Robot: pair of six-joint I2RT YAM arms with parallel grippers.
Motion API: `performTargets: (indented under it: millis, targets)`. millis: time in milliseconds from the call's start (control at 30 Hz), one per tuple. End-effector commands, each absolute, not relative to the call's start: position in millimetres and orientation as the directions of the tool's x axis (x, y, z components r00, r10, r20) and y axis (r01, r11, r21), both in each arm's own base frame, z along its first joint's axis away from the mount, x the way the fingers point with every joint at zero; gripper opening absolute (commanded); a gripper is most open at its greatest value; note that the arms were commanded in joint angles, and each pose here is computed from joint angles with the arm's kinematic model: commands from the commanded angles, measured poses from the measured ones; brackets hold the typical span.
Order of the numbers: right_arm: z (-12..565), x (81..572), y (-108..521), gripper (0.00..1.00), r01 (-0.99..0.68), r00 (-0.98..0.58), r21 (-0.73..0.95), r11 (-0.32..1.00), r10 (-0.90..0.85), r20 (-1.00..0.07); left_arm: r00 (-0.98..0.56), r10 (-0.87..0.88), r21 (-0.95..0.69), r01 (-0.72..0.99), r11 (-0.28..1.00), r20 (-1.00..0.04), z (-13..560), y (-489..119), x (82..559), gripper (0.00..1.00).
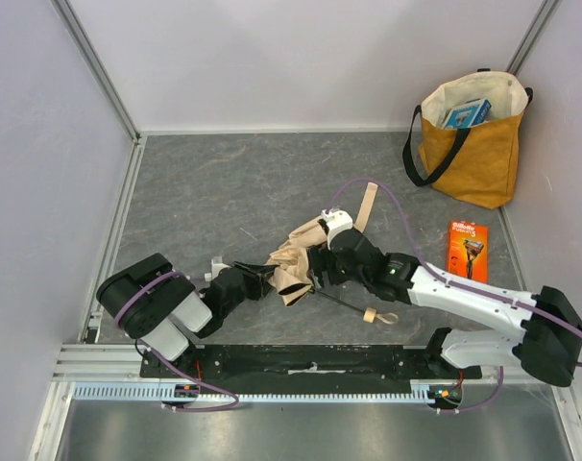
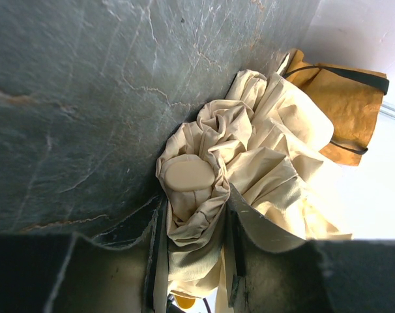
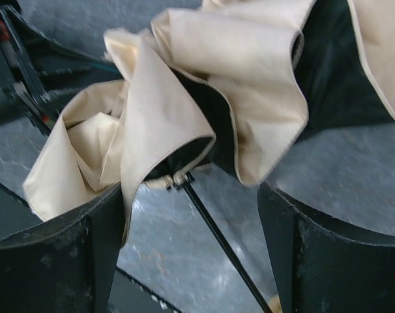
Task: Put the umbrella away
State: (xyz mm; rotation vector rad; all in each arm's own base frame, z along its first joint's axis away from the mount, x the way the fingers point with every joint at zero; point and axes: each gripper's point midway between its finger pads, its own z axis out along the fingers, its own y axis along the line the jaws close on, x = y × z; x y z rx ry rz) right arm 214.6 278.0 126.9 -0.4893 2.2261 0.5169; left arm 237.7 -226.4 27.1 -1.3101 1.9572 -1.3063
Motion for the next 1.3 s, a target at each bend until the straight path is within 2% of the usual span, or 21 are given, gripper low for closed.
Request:
performTargets:
  millis: [0,200,333,467,667,867,1067,1267]
  targets:
    - [141,199,245,0.87,-0.466,-0.661,0.138,0.874,-0.241,-0.711,-0.457,-0.886,-0.772,-0.589,0.239,0.074,-25,-195,197,0.02]
    - [209,210,259,0.90,-0.568,-0.536,0.109,0.816,-0.266,-0.801,-0.453,-0.889,-0.769,-0.590,0.246,0.063,-27,-192,196,0.02]
    - [232,217,309,0.90,-0.726,-0.412,0.061,0.685,-0.361,-0.837,-0.449,-0.891,-0.774,-0.588,0.237,0.069,-26,-193,198,0.02]
    - [213,232,335,0.90,-0.829,-0.250,-0.111,0.548,-0.542,-0.803,-0.450,-0.891,-0.768,-0.593,0.241,0.067,-28,-192,196,0.02]
    - [164,230,358,0.88,-0.900,-0.174,-0.146,0.411,-0.646,-0.743,-0.453,-0.889,-0.771,-0.590,0.240,0.070,-26,-193,197,0.02]
    - [110,227,362,0.89,-0.905,-0.114,-0.211,0.369,-0.688,-0.716,-0.450,-0.889,-0.761,-0.605,0.236,0.082,-27,-194,196,0.02]
    - [77,222,363,0.89,-0.896,-0.060,-0.280,0.344,-0.720,-0.691,-0.434,-0.888,-0.699,-0.683,0.214,0.152,-31,-200,188,0.02]
    - [36,226,351,0.91,-0.878,-0.070,-0.340,0.336,-0.793,-0.605,-0.435,-0.885,-0.645,-0.727,0.236,0.166,-20,-204,186,0.02]
